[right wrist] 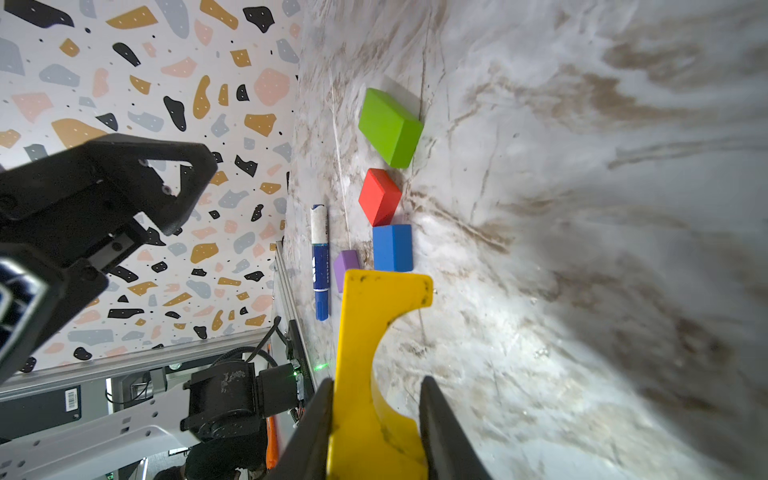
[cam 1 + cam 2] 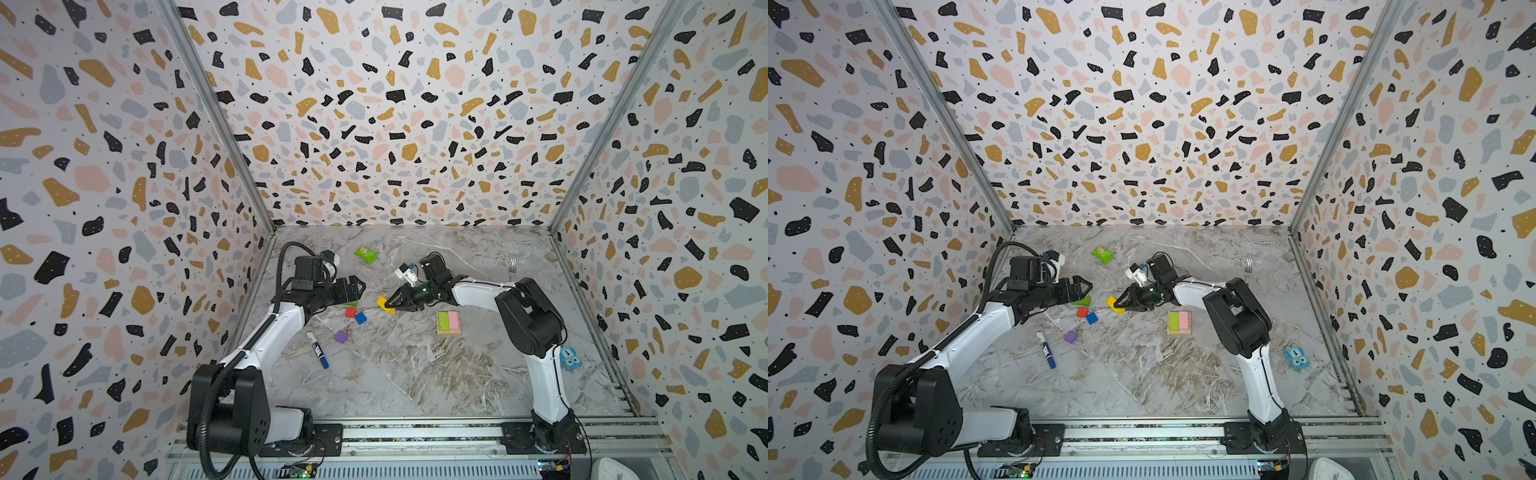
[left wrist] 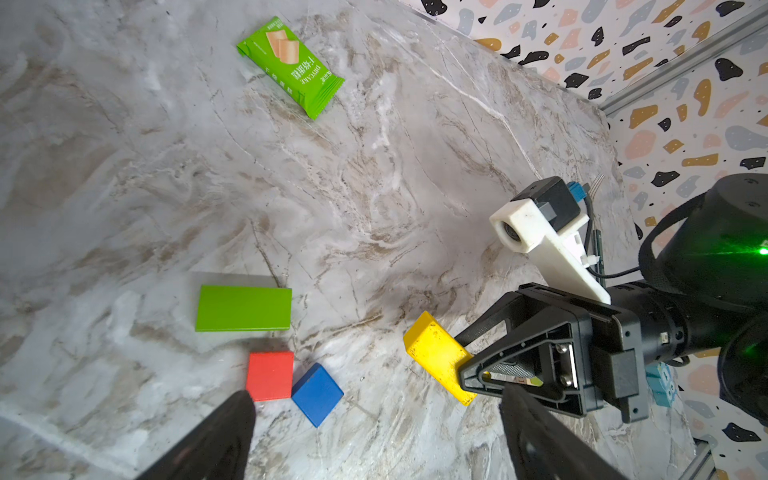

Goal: Build the wood block tower
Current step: 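Lift the yellow arch block off the table with the right gripper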

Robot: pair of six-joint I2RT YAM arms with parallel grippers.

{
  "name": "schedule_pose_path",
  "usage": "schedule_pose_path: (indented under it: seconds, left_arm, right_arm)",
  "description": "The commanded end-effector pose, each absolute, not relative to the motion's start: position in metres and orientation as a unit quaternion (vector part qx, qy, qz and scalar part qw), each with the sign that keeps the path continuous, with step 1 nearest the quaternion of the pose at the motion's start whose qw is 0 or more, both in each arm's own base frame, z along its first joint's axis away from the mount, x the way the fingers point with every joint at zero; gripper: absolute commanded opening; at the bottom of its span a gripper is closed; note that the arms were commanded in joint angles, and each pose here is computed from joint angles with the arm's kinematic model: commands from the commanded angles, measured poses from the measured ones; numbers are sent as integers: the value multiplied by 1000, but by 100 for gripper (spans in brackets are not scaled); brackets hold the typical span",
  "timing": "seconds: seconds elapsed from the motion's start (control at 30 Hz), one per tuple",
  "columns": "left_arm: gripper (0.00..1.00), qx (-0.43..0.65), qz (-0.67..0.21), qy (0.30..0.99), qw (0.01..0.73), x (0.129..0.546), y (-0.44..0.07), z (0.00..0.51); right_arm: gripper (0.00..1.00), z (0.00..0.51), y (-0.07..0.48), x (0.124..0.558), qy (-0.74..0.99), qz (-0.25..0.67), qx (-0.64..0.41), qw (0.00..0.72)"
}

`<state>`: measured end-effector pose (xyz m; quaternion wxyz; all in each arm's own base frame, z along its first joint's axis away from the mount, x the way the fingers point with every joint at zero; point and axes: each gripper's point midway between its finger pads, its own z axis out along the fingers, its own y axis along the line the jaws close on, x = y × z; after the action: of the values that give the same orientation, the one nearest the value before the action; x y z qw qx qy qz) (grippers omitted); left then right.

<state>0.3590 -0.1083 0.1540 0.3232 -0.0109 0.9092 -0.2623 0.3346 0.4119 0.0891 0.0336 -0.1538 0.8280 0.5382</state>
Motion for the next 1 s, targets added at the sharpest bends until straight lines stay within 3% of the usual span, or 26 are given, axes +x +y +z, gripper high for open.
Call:
schedule_pose_path:
  seconds: [0.0, 0.67, 0.97]
  left_arm:
    - [93, -9, -270, 904, 332, 362, -110, 157]
    - [93, -8, -268, 903, 335, 361, -109, 158]
    - [93, -8, -268, 903, 335, 361, -109, 158]
  right_arm:
    - [22, 88, 415, 345, 823, 551, -134, 30]
    - [24, 52, 418, 398, 835, 547, -47, 30]
    - [28, 41, 411, 402, 837, 546, -23, 16]
